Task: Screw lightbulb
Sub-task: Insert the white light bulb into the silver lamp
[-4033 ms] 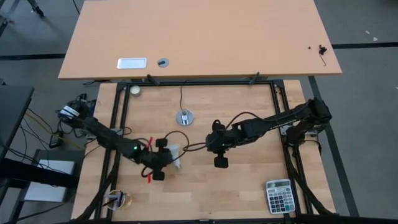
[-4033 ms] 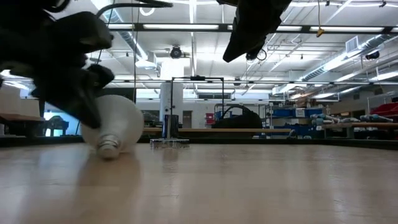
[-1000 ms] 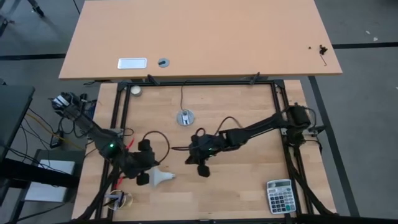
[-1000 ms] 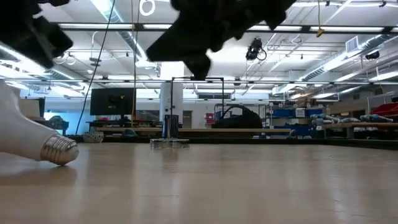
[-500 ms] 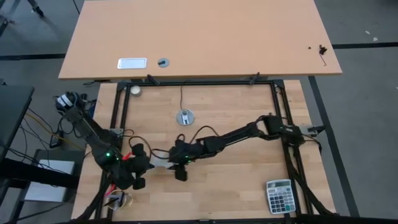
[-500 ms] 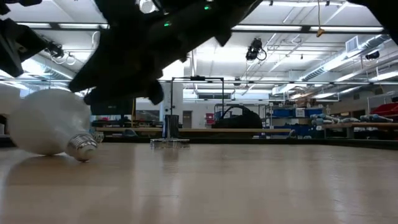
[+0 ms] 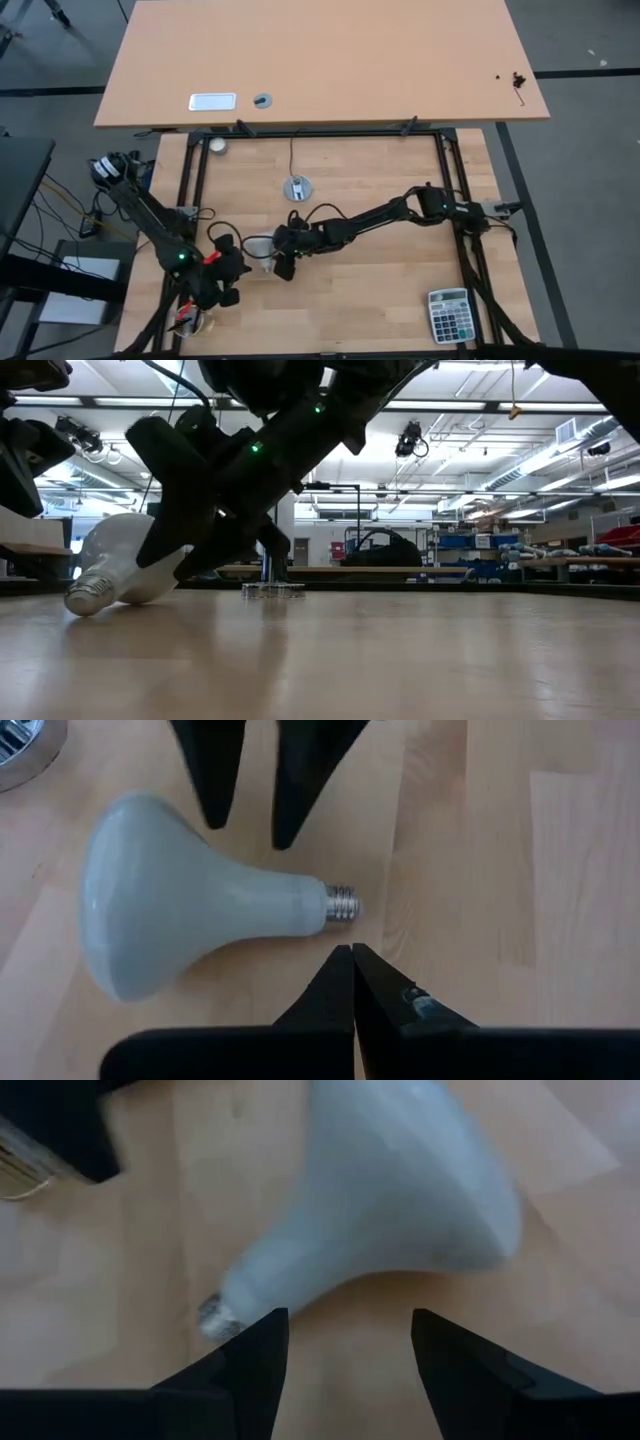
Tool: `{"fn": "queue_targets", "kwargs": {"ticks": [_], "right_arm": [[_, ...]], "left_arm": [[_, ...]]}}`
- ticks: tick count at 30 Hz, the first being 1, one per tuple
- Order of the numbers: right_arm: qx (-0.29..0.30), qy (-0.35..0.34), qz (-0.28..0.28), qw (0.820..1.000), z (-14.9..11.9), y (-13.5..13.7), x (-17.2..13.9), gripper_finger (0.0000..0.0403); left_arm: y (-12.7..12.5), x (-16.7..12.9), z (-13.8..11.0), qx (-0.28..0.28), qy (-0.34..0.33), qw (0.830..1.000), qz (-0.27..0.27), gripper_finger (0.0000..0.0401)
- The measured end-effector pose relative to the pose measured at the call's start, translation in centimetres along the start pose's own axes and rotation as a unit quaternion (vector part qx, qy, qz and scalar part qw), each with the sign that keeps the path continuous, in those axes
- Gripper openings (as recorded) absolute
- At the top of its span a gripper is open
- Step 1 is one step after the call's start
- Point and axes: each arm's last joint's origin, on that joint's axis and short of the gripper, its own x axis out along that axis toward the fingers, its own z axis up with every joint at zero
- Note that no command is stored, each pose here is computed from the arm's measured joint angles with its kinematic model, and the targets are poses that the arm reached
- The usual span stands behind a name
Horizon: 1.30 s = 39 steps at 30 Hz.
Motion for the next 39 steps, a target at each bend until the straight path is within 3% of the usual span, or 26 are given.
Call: {"fn": "queue_targets", "kwargs": {"ticks": [5,11,19,26,33,39], "right_arm": [[-0.01,0.007,-0.006,1.0,0.3,-0.3,-0.4,0.022],[-0.022,0.03,-0.002,0.999,0.1,-0.4,-0.7,0.022],[-0.014,0.038,-0.006,0.999,0.4,-0.3,-1.4,0.022],[-0.013,0.047,-0.007,0.999,0.3,-0.4,-1.4,0.022],[-0.018,0.102,-0.023,0.994,0.2,-1.9,-1.9,0.022],[-0.005,0.094,0.004,0.996,0.6,-1.7,-2.1,0.022]], "left_arm": [[0.3,1.0,-1.1,-0.019,0.015,1.0,0.02,0.0],[-0.2,2.7,-2.1,-0.034,-0.003,0.999,-0.019,0.0],[0.9,4.6,-3.4,-0.036,-0.005,0.999,-0.001,0.0],[0.9,6.2,-3.0,-0.022,-0.038,0.999,0.016,0.0],[0.8,7.9,-2.1,-0.008,-0.069,0.997,0.024,0.0],[1.2,8.8,-1.5,-0.004,-0.082,0.996,0.042,0.0]]}}
